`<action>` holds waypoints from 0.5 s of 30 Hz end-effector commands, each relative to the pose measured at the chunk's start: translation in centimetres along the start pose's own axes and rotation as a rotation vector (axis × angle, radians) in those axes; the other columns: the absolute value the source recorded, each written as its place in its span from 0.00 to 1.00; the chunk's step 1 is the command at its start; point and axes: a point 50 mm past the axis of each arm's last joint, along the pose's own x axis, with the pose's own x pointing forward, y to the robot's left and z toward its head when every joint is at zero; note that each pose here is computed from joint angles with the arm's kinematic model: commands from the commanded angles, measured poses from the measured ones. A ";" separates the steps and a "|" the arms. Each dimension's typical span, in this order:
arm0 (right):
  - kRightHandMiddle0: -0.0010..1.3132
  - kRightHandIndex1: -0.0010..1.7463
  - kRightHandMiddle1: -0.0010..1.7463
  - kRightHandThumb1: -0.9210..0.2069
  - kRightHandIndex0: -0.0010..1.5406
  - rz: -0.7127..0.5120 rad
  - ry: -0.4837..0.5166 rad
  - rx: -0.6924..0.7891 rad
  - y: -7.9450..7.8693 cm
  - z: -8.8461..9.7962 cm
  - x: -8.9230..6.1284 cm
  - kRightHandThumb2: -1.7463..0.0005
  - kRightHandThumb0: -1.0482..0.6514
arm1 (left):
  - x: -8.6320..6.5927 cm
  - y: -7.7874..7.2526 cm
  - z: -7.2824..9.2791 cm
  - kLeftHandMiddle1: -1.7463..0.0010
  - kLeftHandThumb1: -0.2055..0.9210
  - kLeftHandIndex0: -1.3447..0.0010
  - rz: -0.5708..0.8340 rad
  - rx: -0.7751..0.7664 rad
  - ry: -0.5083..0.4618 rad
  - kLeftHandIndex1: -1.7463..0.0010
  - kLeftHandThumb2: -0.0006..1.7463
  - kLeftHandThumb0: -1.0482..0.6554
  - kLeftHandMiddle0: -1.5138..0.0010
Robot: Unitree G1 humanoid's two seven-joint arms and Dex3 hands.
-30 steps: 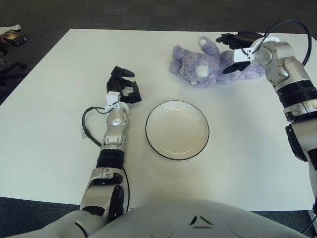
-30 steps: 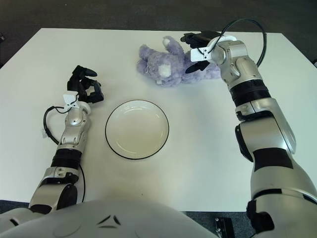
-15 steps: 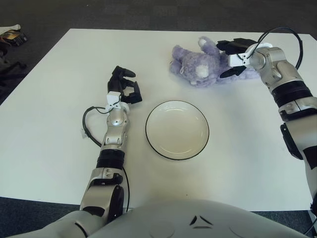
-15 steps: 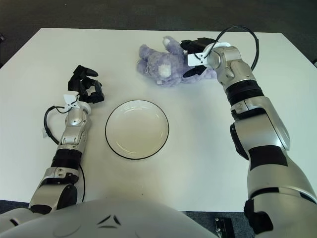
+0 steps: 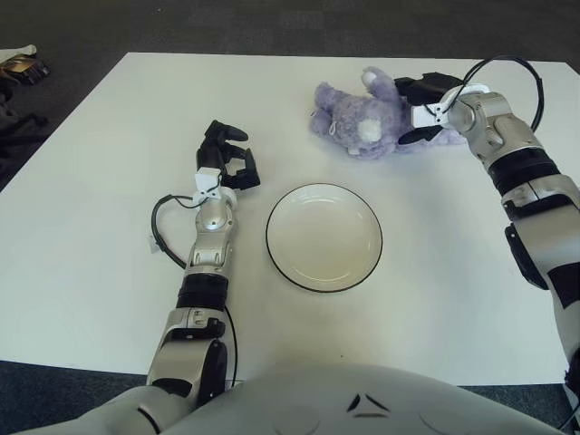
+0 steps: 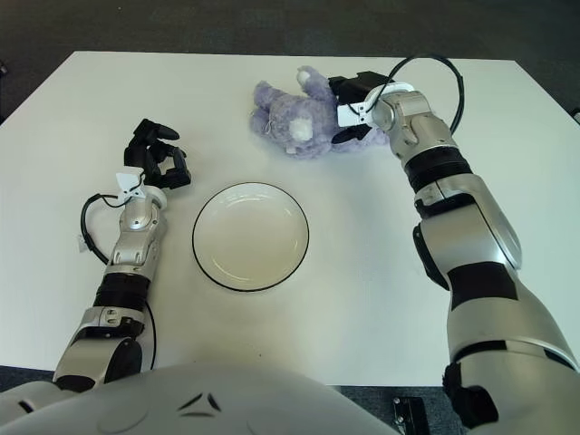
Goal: Put the doll into the plate.
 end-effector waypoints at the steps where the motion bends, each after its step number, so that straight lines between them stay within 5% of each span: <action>1: 0.00 0.39 0.31 0.24 0.01 -0.023 -0.002 -0.008 -1.0 0.3 0.2 0.69 0.09 | -1.5 0.4 -1.9 0.00 0.39 0.59 0.019 0.009 0.084 0.00 0.82 0.61 0.63; 15: 0.00 0.31 0.32 0.29 0.01 -0.026 0.018 0.014 -0.5 0.3 0.5 0.65 0.14 | -1.5 0.4 -1.9 0.00 0.39 0.59 0.021 0.006 0.085 0.00 0.82 0.61 0.63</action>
